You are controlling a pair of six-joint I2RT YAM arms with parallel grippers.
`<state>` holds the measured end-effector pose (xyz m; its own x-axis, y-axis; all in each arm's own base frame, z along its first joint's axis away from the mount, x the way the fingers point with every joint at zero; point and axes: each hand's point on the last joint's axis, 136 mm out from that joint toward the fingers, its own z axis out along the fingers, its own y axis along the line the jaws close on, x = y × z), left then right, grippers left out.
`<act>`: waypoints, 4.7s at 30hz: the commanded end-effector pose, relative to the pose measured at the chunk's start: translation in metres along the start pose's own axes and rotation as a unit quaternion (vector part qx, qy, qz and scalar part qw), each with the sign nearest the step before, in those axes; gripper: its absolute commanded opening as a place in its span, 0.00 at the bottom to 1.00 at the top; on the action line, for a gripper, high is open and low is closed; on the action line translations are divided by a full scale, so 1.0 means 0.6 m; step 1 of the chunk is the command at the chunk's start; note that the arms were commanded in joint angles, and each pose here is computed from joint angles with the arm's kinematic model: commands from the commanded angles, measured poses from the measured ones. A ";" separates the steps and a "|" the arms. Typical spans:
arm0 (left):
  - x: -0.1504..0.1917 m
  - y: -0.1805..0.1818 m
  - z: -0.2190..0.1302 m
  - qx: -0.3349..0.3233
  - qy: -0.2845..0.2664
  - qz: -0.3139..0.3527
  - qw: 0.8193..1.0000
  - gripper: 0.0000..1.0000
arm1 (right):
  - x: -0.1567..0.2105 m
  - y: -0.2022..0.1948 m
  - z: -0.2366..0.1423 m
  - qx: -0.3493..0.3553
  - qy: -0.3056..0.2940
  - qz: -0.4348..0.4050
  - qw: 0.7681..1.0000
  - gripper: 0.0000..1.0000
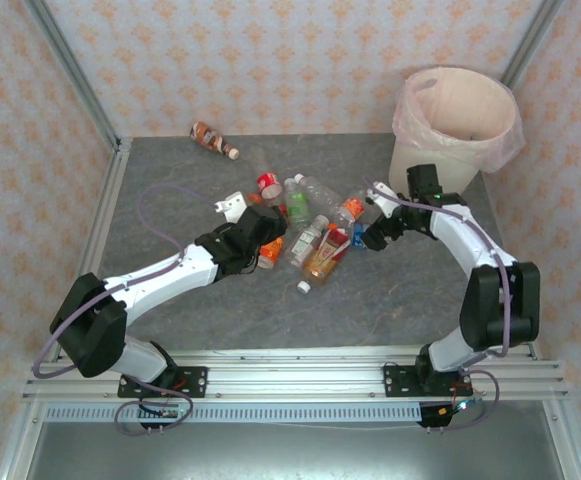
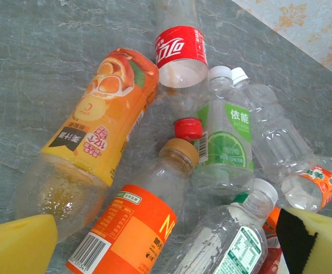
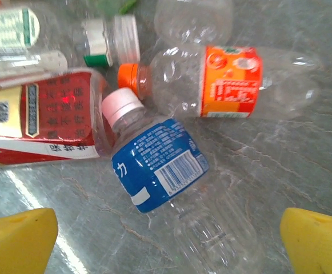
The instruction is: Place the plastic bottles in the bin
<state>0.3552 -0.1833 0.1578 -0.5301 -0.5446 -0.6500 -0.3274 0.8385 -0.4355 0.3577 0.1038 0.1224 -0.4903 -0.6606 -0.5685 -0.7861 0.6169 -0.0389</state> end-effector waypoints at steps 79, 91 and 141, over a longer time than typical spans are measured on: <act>-0.005 0.006 0.014 -0.014 0.005 -0.036 0.999 1.00 | -0.192 -0.044 -0.105 0.082 -0.167 0.128 0.974 0.48; 0.000 0.010 0.015 -0.014 0.008 -0.042 0.999 1.00 | -0.288 -0.140 -0.258 0.223 -0.335 0.219 0.889 0.46; -0.010 0.072 -0.010 -0.054 -0.018 -0.060 0.997 1.00 | -0.065 -0.549 -0.387 0.588 -0.061 0.355 0.725 0.53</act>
<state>0.3440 -0.1602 0.1497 -0.4893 -0.6311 -0.6020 -0.4240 0.7753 -0.4681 0.5568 -0.1566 0.3364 -0.4983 0.0319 -0.8664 0.4971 0.8293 -0.2554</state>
